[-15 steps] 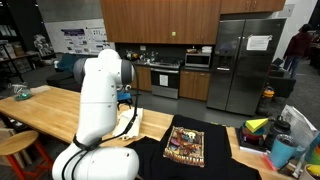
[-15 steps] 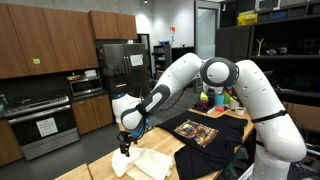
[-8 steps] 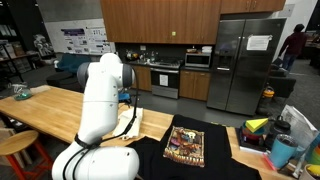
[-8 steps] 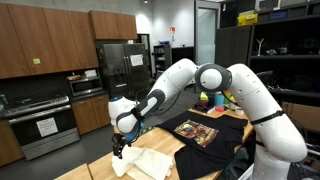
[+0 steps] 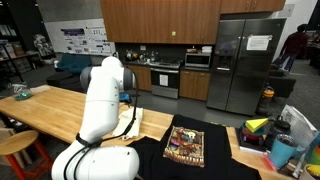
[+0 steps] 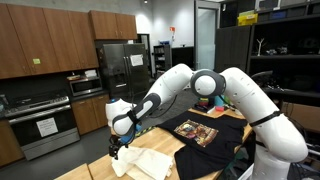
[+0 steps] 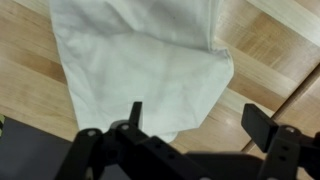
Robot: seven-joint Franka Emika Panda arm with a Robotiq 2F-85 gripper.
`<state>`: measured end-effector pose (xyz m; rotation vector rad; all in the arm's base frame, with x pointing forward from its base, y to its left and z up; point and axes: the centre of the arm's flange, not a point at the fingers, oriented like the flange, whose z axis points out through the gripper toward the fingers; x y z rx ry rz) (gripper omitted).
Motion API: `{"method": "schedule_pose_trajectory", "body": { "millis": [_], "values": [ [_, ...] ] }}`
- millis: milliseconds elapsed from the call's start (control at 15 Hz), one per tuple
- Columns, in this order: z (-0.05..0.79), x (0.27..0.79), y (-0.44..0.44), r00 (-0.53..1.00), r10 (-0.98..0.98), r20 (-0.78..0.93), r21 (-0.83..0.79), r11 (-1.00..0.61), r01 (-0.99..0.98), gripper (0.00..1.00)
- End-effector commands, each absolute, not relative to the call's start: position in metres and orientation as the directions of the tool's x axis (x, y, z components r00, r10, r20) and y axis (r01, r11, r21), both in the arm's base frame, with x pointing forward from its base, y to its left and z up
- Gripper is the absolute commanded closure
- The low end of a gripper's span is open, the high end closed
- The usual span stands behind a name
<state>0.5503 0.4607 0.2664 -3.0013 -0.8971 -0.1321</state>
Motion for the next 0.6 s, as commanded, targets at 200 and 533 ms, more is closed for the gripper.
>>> {"method": "schedule_pose_trajectory", "body": {
  "millis": [200,533],
  "values": [
    [0.253,0.578,0.483,0.879,0.474,0.040,0.001,-0.880,0.475,0.00],
    [0.245,0.571,0.479,0.886,0.463,0.019,-0.041,-0.885,0.464,0.00]
  ]
}}
